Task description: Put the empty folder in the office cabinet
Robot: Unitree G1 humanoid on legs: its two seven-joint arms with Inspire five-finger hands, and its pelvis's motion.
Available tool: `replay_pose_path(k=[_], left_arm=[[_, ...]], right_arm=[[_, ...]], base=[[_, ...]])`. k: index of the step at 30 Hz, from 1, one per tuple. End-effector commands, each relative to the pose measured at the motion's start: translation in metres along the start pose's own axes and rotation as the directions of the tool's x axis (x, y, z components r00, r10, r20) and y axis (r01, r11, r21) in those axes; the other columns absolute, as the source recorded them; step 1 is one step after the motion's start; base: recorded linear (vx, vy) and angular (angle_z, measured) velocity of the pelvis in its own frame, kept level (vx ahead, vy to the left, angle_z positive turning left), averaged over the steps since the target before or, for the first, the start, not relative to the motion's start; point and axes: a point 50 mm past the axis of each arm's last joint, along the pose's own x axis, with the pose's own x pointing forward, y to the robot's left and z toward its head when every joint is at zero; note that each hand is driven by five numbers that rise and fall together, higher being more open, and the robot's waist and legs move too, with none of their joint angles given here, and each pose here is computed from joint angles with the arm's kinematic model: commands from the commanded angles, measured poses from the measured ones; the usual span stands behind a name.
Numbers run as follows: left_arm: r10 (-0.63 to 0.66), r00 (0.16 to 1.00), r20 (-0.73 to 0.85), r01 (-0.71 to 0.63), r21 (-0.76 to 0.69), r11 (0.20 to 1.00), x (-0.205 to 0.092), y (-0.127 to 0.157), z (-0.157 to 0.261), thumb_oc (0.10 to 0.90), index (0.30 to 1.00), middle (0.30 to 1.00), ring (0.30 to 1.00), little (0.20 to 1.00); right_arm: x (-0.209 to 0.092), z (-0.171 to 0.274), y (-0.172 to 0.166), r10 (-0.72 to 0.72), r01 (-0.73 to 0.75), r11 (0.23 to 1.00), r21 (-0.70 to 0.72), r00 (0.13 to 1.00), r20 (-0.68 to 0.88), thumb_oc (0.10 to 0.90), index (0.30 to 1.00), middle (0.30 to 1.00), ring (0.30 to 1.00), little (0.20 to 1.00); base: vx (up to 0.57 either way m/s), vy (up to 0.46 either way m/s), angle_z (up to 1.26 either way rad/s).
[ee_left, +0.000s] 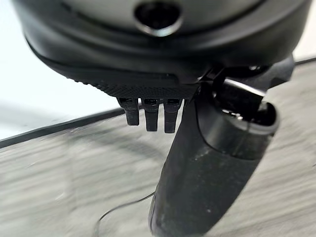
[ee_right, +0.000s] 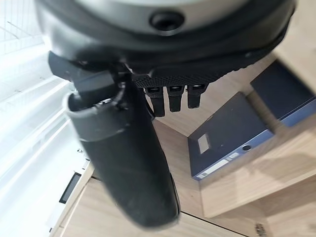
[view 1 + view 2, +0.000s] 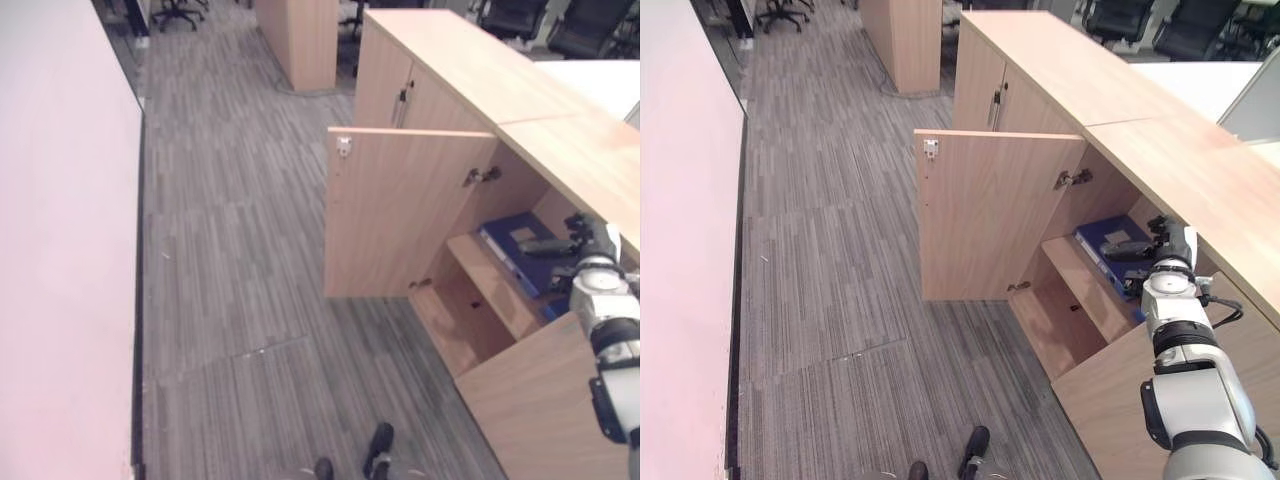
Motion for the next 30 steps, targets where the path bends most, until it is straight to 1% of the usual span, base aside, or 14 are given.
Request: replay_pose_path(k=[1, 3, 5, 6, 10, 11, 13, 18, 19, 20, 23, 25, 27, 30], left_arm=[[0.023, 1.0, 0.006, -0.023, 0.002, 1.0, 0.002, 0.011, 0.009, 0.8, 0.9, 0.9, 0.9, 0.9], [0.016, 1.0, 0.008, -0.016, -0.001, 1.0, 0.002, 0.01, 0.009, 0.8, 0.9, 0.9, 0.9, 0.9], [-0.003, 1.0, 0.009, 0.003, -0.007, 1.0, 0.002, 0.008, 0.008, 0.8, 0.9, 0.9, 0.9, 0.9], [-0.002, 1.0, 0.009, 0.002, -0.007, 1.0, 0.002, 0.008, 0.008, 0.8, 0.9, 0.9, 0.9, 0.9], [-0.017, 1.0, 0.009, 0.017, -0.034, 0.999, 0.001, 0.007, 0.008, 0.8, 0.9, 0.9, 0.9, 0.9], [-0.024, 1.0, 0.012, 0.024, -0.067, 0.997, 0.002, 0.008, 0.009, 0.8, 0.9, 0.9, 0.9, 0.9], [-0.029, 1.0, 0.012, 0.03, -0.073, 0.997, 0.001, 0.007, 0.009, 0.8, 0.9, 0.9, 0.9, 0.9], [-0.053, 0.998, 0.024, 0.055, -0.065, 0.996, 0.001, 0.002, 0.011, 0.8, 0.9, 0.9, 0.9, 0.9], [-0.065, 0.997, 0.029, 0.067, -0.064, 0.996, 0.001, 0.0, 0.011, 0.8, 0.9, 0.9, 0.9, 0.9], [-0.065, 0.997, 0.028, 0.067, -0.064, 0.996, 0.001, 0.0, 0.011, 0.8, 0.9, 0.9, 0.9, 0.9], [-0.073, 0.996, 0.047, 0.077, -0.071, 0.995, 0.001, 0.0, 0.016, 0.8, 0.9, 0.9, 0.9, 0.9], [-0.073, 0.996, 0.047, 0.077, -0.071, 0.995, 0.001, 0.0, 0.016, 0.8, 0.9, 0.9, 0.9, 0.9], [-0.072, 0.994, 0.082, 0.078, -0.072, 0.994, 0.001, 0.002, 0.024, 0.8, 0.9, 0.9, 0.9, 0.9], [-0.073, 0.992, 0.099, 0.081, -0.078, 0.994, 0.001, 0.002, 0.027, 0.8, 0.9, 0.9, 0.9, 0.9]], right_arm=[[0.003, 0.025, -0.02, -0.048, 0.051, 0.999, -0.02, 0.993, 0.111, 0.8, 0.9, 0.9, 0.9, 0.9], [0.001, 0.019, -0.017, -0.031, 0.034, 0.999, -0.03, 0.994, 0.102, 0.8, 0.9, 0.9, 0.9, 0.9], [-0.006, -0.003, 0.001, 0.052, -0.045, 0.995, -0.087, 0.996, 0.076, 0.8, 0.9, 0.9, 0.9, 0.9], [-0.006, -0.003, 0.001, 0.052, -0.045, 0.995, -0.087, 0.996, 0.075, 0.8, 0.9, 0.9, 0.9, 0.9], [-0.016, -0.013, 0.017, 0.154, -0.142, 0.98, -0.138, 0.985, 0.082, 0.8, 0.9, 0.9, 0.9, 0.9], [-0.021, -0.017, 0.024, 0.206, -0.19, 0.968, -0.164, 0.975, 0.084, 0.8, 0.9, 0.9, 0.9, 0.9], [-0.023, -0.019, 0.027, 0.228, -0.211, 0.962, -0.175, 0.97, 0.082, 0.8, 0.9, 0.9, 0.9, 0.9], [-0.036, -0.032, 0.049, 0.365, -0.34, 0.905, -0.256, 0.93, 0.053, 0.8, 0.9, 0.9, 0.9, 0.9], [-0.043, -0.038, 0.059, 0.419, -0.394, 0.876, -0.277, 0.907, 0.035, 0.8, 0.9, 0.9, 0.9, 0.9], [-0.043, -0.038, 0.059, 0.419, -0.394, 0.876, -0.277, 0.907, 0.035, 0.8, 0.9, 0.9, 0.9, 0.9], [-0.05, -0.045, 0.071, 0.477, -0.45, 0.839, -0.307, 0.879, 0.014, 0.8, 0.9, 0.9, 0.9, 0.9], [-0.05, -0.045, 0.071, 0.477, -0.45, 0.839, -0.307, 0.879, 0.014, 0.8, 0.9, 0.9, 0.9, 0.9], [-0.055, -0.053, 0.078, 0.524, -0.495, 0.784, -0.375, 0.851, -0.029, 0.8, 0.9, 0.9, 0.9, 0.9], [-0.057, -0.059, 0.078, 0.528, -0.504, 0.771, -0.389, 0.847, -0.051, 0.8, 0.9, 0.9, 0.9, 0.9]], base=[[0.06, -0.207, 0.34], [0.03, -0.168, 0.16], [0.02, -0.218, -0.21], [0.02, -0.126, -0.22], [0.01, -0.147, -0.06], [0.02, -0.14, 0.22], [0.0, -0.103, 0.27], [-0.01, -0.06, 0.01], [-0.04, 0.012, -0.13], [-0.03, 0.03, -0.05], [0.02, 0.052, 0.01], [0.01, 0.073, -0.18], [0.05, 0.179, -0.01], [0.1, 0.146, 0.26]])
